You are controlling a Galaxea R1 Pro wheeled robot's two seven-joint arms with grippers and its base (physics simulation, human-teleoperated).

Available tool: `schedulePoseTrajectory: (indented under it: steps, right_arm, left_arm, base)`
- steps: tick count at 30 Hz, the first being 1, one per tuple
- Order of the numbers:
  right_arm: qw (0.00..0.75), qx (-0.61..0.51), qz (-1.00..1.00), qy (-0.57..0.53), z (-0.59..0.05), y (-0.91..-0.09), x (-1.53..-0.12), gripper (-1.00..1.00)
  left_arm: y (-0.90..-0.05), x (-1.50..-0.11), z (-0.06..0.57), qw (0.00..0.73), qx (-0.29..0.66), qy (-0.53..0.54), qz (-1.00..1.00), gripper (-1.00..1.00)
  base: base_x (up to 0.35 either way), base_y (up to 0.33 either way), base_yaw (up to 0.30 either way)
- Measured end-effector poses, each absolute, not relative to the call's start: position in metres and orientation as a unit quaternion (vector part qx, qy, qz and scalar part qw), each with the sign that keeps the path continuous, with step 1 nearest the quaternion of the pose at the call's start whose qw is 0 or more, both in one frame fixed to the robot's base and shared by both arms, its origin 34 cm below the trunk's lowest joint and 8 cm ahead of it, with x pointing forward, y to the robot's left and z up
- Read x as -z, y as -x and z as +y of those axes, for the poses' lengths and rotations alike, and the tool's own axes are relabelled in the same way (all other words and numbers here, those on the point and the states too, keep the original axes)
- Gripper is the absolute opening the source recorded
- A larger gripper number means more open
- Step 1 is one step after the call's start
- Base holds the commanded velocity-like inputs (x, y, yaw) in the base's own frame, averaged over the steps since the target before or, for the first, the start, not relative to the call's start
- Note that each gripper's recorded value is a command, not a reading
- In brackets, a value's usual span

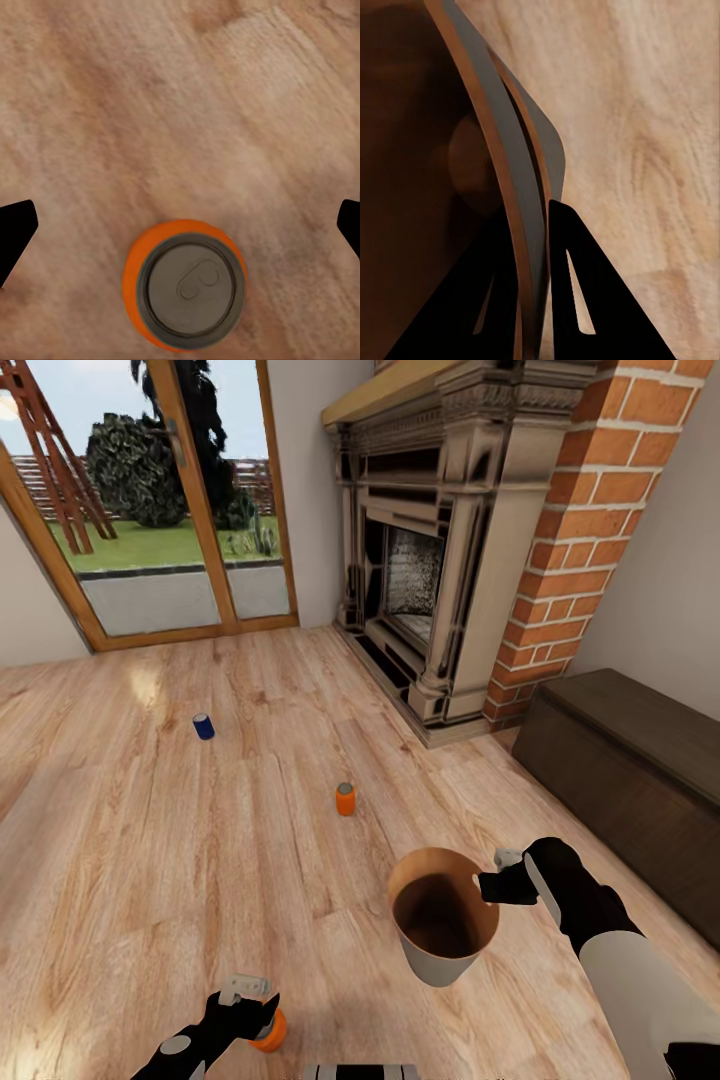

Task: Put the three can of soda from the living room inside the tash can in the kitchen.

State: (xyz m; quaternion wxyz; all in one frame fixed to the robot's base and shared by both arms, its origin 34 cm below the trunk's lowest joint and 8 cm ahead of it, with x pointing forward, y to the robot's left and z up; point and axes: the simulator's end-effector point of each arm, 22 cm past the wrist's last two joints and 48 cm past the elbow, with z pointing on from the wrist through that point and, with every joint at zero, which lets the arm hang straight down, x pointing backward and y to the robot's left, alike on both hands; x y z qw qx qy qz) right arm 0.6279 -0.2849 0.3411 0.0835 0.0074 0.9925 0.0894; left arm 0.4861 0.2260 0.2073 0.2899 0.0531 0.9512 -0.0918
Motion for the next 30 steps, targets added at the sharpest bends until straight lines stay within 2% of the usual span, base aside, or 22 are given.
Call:
schedulePoseTrajectory:
  steps: [30]
  right_arm:
    - [0.063,-0.089,0.994,-0.012,-0.286,-0.614,-0.294,-1.00]
  left_arm:
    - [-0.464,-0.165,0.226,0.267,0.093,-0.051,0.958,1.00]
  base:
    - [0.000,0.000,0.000]
